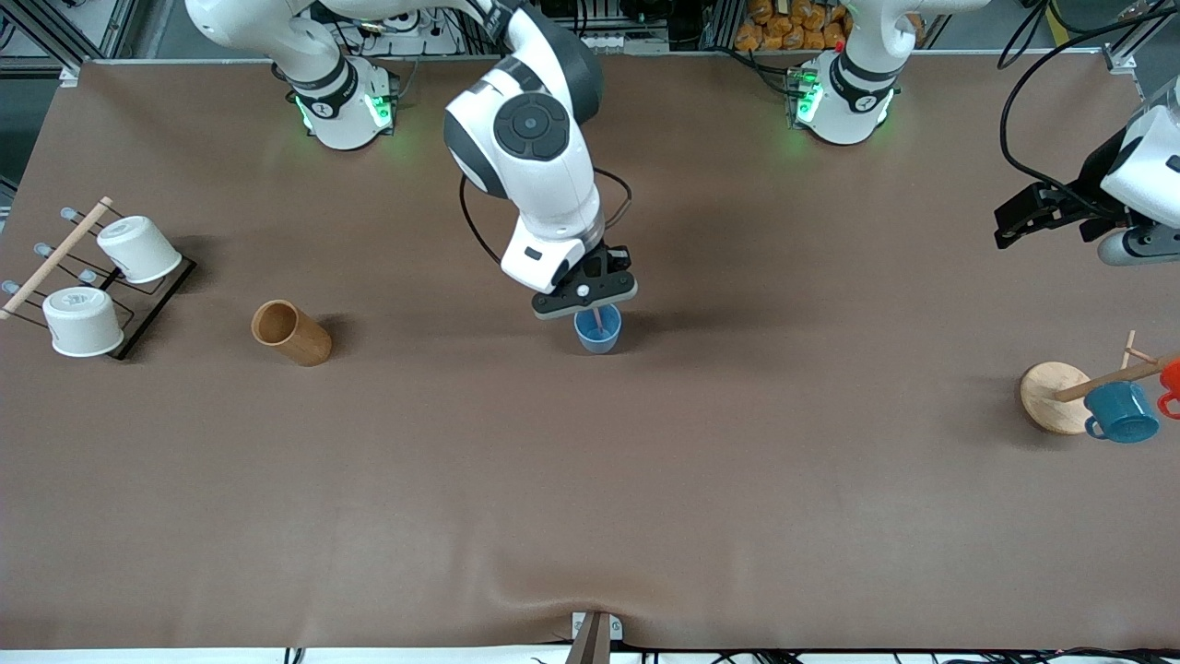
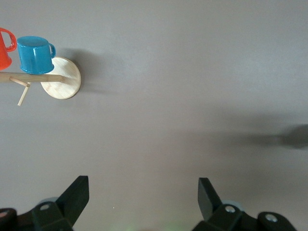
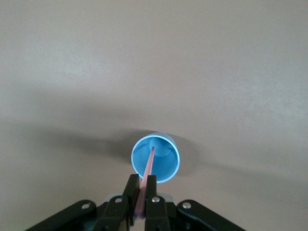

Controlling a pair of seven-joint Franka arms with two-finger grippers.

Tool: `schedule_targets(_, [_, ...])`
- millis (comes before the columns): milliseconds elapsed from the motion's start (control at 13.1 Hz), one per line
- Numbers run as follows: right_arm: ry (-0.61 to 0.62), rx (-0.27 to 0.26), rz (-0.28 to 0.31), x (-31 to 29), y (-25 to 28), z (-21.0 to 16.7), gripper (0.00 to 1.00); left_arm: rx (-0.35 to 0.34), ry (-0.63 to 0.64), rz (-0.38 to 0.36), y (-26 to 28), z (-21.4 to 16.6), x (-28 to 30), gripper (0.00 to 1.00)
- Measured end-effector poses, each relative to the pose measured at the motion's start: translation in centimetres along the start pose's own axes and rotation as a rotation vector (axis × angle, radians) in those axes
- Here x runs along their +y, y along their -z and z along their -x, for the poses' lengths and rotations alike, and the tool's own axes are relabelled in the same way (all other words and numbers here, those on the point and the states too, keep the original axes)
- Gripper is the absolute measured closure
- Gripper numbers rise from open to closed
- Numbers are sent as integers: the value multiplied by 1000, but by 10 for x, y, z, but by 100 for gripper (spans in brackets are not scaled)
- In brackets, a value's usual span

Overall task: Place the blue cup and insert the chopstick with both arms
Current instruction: 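Lower the chopstick into the blue cup with the right gripper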

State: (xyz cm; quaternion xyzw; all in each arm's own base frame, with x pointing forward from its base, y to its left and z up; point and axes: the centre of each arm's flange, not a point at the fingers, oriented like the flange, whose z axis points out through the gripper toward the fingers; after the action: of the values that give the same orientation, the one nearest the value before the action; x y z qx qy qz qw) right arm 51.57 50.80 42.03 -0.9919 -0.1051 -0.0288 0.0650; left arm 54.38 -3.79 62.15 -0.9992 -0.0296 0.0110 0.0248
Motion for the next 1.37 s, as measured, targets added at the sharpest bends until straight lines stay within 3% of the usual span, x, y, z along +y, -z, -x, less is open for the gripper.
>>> schedule_targets(913, [-18,-43,47,7,-48,-2,90,20,-18,3,5,0,10,0])
schedule_targets(1293, [-21,-36,45,8,-49,-3,90,29,-17,4,8,0,10,0])
schedule_targets(1370, [-22,-36,46,8,-50,-3,83,31,-17,4,9,-1,10,0])
